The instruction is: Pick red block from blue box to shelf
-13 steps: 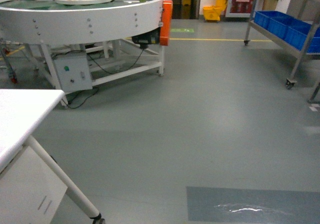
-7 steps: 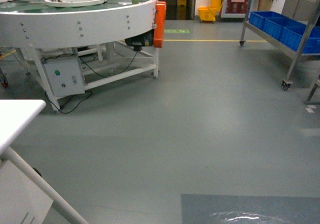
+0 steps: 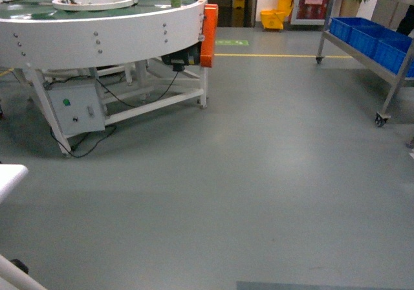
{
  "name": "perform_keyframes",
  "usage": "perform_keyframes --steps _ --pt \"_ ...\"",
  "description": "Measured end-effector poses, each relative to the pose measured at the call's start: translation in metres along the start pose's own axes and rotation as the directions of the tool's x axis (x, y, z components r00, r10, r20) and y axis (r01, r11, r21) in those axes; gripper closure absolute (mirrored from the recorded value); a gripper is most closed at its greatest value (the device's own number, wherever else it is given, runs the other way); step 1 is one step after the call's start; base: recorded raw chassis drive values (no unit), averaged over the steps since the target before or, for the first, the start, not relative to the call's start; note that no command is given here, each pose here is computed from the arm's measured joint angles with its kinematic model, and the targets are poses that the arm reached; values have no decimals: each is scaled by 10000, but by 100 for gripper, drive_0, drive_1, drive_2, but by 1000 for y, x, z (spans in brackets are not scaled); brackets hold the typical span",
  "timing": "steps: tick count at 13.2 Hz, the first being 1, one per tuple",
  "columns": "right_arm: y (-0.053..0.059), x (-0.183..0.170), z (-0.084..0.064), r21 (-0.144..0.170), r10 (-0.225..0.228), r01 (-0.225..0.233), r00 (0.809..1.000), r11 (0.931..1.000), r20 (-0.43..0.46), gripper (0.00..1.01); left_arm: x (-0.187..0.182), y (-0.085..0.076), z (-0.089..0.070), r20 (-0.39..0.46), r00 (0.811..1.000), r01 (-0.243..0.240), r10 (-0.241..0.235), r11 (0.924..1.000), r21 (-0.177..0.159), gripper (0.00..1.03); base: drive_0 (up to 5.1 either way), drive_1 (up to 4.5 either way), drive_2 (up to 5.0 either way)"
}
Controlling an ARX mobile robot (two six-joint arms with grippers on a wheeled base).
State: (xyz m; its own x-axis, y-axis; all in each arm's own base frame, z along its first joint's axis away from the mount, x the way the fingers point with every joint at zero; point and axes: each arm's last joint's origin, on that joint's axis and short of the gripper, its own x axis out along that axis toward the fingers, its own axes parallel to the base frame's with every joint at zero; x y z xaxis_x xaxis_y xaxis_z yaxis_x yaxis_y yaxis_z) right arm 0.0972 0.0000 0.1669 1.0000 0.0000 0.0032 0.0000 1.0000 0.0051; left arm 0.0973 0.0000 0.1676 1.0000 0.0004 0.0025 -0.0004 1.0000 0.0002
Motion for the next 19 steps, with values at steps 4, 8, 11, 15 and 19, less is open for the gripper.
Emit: perform_keyframes --steps 4,8,11,15,19 --pt "0 0 0 0 0 0 10000 10000 -8 65 0 0 0 4 10000 -4 4 10000 0 5 -10 393 -412" --pt "0 0 0 0 0 0 10000 10000 11 65 0 0 0 11 10000 0 0 10000 0 5 -13 390 -416" --pt "0 0 0 0 4 -4 10000 10000 -8 65 0 0 0 46 10000 -4 4 10000 0 5 226 210 -465" --pt "0 0 0 0 -4 4 10000 10000 -4 65 0 0 0 -8 10000 4 -4 10000 0 5 177 279 -440" --pt "0 0 0 0 4 -4 10000 10000 -4 65 0 0 0 4 10000 0 0 10000 0 5 19 448 -410"
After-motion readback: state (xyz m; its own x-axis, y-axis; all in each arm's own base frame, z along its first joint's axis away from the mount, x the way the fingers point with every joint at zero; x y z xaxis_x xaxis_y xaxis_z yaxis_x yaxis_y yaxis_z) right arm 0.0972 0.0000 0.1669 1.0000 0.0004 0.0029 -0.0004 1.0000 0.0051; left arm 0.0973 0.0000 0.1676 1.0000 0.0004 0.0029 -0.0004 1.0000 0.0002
